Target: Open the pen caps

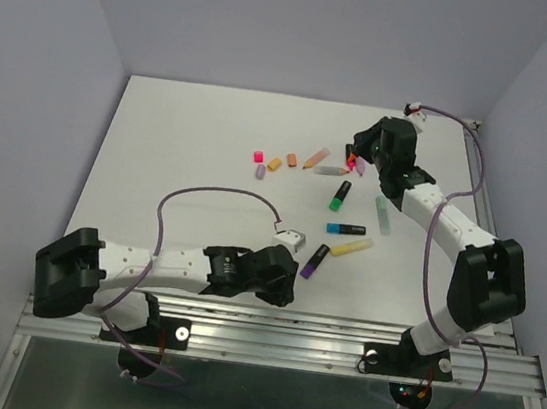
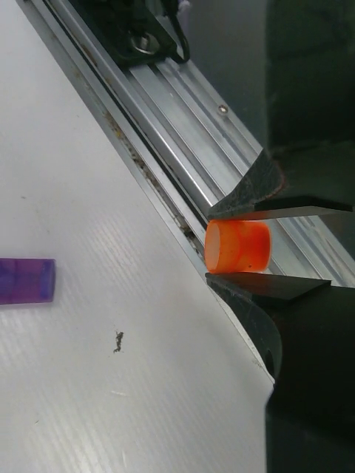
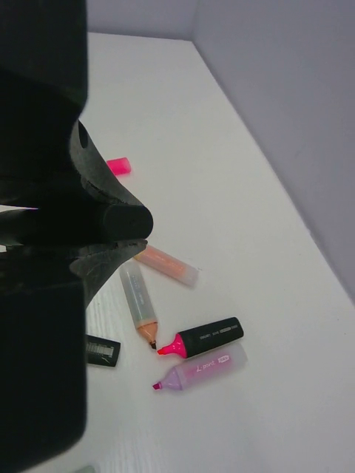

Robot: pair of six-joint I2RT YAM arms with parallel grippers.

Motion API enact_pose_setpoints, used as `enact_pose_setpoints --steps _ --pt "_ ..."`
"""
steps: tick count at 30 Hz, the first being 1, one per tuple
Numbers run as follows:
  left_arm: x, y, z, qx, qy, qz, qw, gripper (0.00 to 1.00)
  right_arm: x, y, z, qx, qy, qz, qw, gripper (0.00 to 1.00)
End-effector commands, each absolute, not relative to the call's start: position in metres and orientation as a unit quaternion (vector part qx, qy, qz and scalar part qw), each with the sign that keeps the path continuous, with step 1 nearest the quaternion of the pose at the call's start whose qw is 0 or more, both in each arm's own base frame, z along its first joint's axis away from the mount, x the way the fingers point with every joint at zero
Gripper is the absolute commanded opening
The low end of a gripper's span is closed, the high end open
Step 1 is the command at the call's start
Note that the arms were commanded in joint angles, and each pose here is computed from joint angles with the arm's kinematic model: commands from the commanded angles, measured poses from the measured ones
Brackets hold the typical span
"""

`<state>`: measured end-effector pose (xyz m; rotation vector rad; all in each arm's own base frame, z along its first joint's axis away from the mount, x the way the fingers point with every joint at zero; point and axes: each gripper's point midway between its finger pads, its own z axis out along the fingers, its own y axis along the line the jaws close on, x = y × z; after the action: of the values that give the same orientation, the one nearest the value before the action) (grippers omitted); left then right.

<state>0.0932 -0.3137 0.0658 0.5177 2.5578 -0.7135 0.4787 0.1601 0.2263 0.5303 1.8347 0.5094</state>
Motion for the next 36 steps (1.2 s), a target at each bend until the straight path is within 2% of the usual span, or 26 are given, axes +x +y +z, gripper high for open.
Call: enact_pose_setpoints --steps 1,8,10,14,19,24,31,36 --pt "0.114 -0.317 0.105 0.133 0.911 -0.285 0.268 0.0 0.489 0.159 0.255 0.193 0.767 0.204 0.577 0.01" --pt "0.227 -0.265 0.114 0.03 0.92 -0.16 0.358 0.0 0.497 0.153 0.218 0.15 0.803 0.178 0.548 0.01" --pt "0.267 -0.251 0.129 -0.014 0.907 -0.142 0.397 0.0 0.504 0.144 0.202 0.147 0.814 0.167 0.536 0.01" --pt "0.322 -0.245 0.141 -0.024 0.898 -0.113 0.425 0.0 0.521 0.119 0.168 0.15 0.843 0.132 0.5 0.01" --pt "0.36 -0.236 0.129 -0.026 0.902 -0.075 0.424 0.0 0.539 0.093 0.14 0.15 0.858 0.08 0.485 0.01" --pt "0.409 -0.23 0.107 -0.047 0.918 -0.053 0.39 0.0 0.555 0.073 0.11 0.16 0.873 0.048 0.459 0.01" --pt "0.447 -0.23 0.091 -0.048 0.926 -0.041 0.372 0.0 0.572 0.064 0.075 0.159 0.887 0.017 0.434 0.02" --pt "0.464 -0.236 0.075 -0.047 0.933 -0.038 0.356 0.0 0.579 0.066 0.058 0.16 0.892 0.016 0.422 0.1"
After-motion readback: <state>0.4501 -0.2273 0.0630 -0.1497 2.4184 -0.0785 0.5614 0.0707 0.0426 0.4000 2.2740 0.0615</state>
